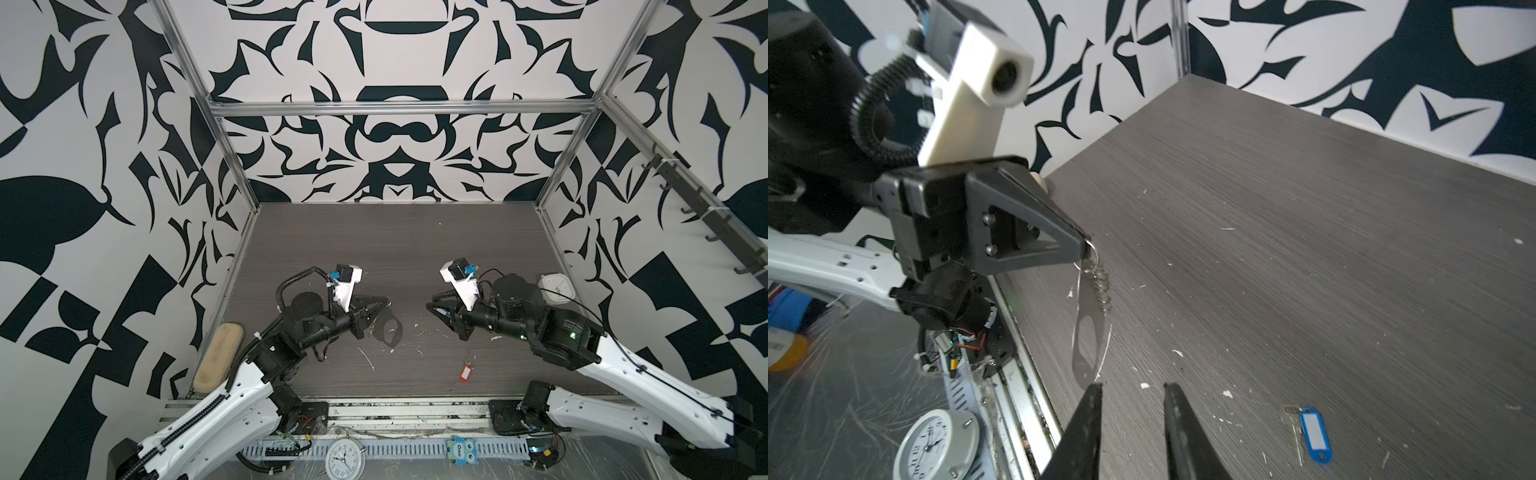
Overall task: Remove the keys from the keyring
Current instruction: 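Open both grippers, dropping the plate and red-tagged key onto the table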
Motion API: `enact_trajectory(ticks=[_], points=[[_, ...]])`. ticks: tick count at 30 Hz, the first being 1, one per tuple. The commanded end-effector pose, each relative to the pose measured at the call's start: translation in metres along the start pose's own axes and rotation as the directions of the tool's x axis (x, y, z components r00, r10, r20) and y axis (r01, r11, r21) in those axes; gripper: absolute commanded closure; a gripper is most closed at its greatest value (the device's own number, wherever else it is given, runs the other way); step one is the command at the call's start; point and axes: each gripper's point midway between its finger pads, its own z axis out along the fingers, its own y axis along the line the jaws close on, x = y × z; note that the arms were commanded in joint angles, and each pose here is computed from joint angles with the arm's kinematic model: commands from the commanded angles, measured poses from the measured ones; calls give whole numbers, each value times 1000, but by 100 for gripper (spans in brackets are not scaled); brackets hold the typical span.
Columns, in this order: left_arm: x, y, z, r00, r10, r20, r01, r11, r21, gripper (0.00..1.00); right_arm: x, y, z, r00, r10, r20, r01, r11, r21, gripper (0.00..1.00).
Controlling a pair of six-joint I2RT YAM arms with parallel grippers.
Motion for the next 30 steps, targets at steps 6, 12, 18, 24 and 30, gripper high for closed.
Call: enact_trajectory(ticks=[6, 12, 18, 24, 30], points=[[46, 54, 15, 986, -164, -39, 156, 975, -159, 100, 6, -29, 1, 995, 68, 67, -77, 987, 141, 73], [78, 92, 14, 970, -238, -55, 211, 930, -300, 92, 17, -40, 3, 993, 91, 71, -103, 978, 184, 74], [80, 104, 7, 963, -267, -23, 240, 897, -371, 64, 19, -42, 1, 991, 102, 85, -116, 975, 189, 73], [50, 98, -9, 973, -223, 68, 231, 891, -392, 7, 13, -51, -9, 984, 108, 143, -139, 962, 235, 62], [-21, 83, -35, 975, -9, 220, 110, 885, -453, 1, 11, -70, -14, 975, 103, 197, -165, 931, 327, 15]])
